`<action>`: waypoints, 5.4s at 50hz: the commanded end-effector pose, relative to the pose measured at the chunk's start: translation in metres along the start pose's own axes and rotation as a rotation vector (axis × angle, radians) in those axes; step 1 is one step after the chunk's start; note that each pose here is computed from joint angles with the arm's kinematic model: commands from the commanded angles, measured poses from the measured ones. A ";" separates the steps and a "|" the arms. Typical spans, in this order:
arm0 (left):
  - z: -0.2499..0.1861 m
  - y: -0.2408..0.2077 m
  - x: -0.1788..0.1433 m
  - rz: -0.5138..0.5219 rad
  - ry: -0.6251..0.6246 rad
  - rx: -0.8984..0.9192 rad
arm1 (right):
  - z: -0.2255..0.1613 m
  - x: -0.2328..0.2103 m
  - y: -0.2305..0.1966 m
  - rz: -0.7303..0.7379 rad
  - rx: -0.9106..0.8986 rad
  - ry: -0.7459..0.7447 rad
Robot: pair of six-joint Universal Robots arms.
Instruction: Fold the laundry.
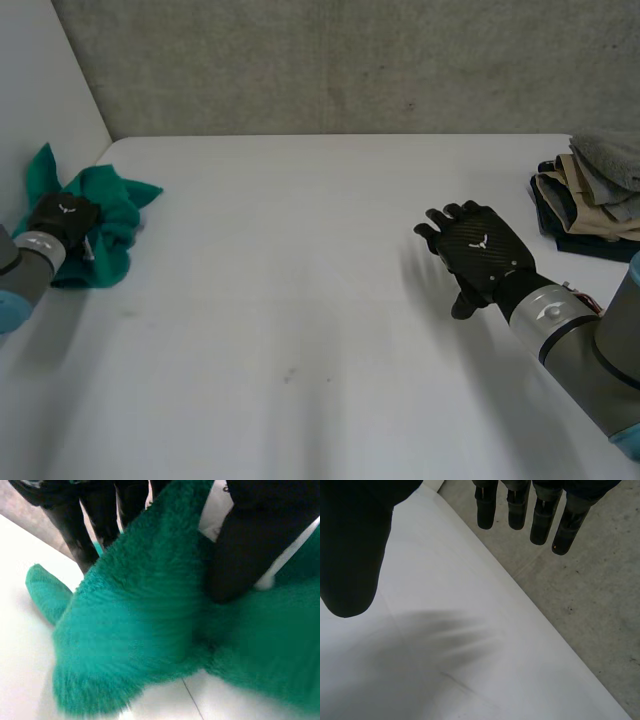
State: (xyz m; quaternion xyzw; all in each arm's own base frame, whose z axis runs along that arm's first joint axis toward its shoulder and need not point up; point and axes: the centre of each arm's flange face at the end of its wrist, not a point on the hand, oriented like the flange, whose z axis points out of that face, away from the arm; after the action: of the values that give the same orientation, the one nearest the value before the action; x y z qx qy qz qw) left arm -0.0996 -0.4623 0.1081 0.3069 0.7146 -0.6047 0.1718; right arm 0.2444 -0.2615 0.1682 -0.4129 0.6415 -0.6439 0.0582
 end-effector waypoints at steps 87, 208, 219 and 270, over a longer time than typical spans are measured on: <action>-0.141 -0.179 0.280 -0.235 0.679 0.393 | 0.019 -0.033 0.001 0.136 -0.244 -0.011; -0.187 -0.190 0.144 0.090 0.467 0.344 | -0.062 -0.037 -0.017 -0.469 -0.103 -0.438; -0.181 -0.180 0.127 0.036 0.435 0.299 | -0.016 -0.032 0.007 -0.625 -0.011 -0.351; -0.177 -0.169 0.104 -0.209 0.260 0.256 | -0.014 0.060 -0.013 0.261 -0.280 0.131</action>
State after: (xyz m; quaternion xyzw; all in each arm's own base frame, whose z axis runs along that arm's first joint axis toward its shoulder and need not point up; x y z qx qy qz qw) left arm -0.2652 -0.2812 0.2064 0.3273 0.6775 -0.6582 -0.0260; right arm 0.2040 -0.3142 0.2059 -0.3150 0.7627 -0.5646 0.0174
